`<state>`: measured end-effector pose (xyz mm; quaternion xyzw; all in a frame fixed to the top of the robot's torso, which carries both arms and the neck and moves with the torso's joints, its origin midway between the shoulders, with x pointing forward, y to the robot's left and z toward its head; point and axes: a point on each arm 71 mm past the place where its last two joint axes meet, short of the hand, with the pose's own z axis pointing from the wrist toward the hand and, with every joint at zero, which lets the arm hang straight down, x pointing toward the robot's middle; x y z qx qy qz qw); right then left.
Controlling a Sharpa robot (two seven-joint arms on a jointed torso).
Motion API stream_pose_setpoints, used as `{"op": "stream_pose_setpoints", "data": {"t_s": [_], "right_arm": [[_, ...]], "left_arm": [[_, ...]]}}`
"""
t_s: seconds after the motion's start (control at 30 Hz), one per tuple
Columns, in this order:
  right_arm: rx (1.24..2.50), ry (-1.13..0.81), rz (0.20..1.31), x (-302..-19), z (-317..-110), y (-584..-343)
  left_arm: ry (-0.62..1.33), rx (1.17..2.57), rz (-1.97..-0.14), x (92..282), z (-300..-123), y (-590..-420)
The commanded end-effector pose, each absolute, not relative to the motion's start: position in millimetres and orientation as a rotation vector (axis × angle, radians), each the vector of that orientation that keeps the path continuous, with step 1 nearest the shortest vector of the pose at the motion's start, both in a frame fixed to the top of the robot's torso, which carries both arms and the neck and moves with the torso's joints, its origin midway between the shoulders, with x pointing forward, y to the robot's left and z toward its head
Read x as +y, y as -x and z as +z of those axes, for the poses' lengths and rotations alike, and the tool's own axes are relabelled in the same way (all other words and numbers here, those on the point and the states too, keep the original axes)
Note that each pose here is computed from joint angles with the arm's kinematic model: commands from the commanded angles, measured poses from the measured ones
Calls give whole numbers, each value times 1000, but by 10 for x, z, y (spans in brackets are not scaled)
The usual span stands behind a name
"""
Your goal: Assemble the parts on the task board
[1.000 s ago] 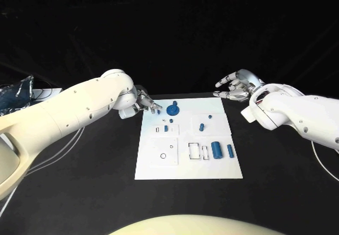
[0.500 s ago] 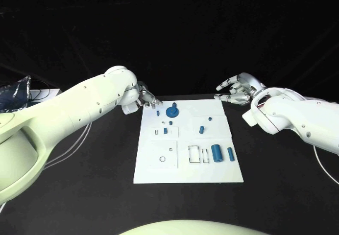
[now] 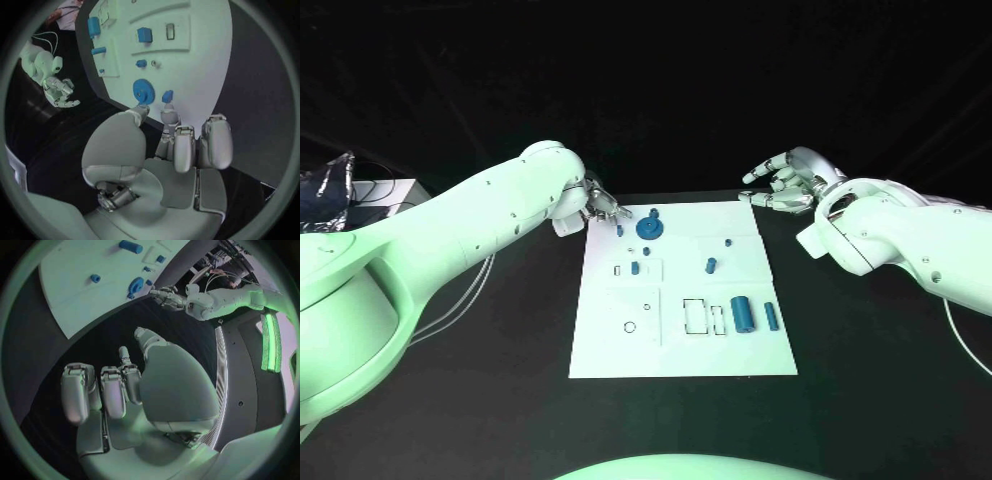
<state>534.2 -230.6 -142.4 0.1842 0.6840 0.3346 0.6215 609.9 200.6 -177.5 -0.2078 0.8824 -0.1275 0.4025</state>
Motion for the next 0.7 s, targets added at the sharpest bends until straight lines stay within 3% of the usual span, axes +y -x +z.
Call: {"op": "stream_pose_setpoints", "data": {"t_s": [0.03, 0.7], "right_arm": [[1557, -403, 769, -2310, -1395, -5340], [1553, -402, 765, -2322, -1379, -5344]], "left_arm": [[491, 2225, -306, 2016, -1760, -6111], [487, 2241, -283, 2066, -1773, -6109]]}}
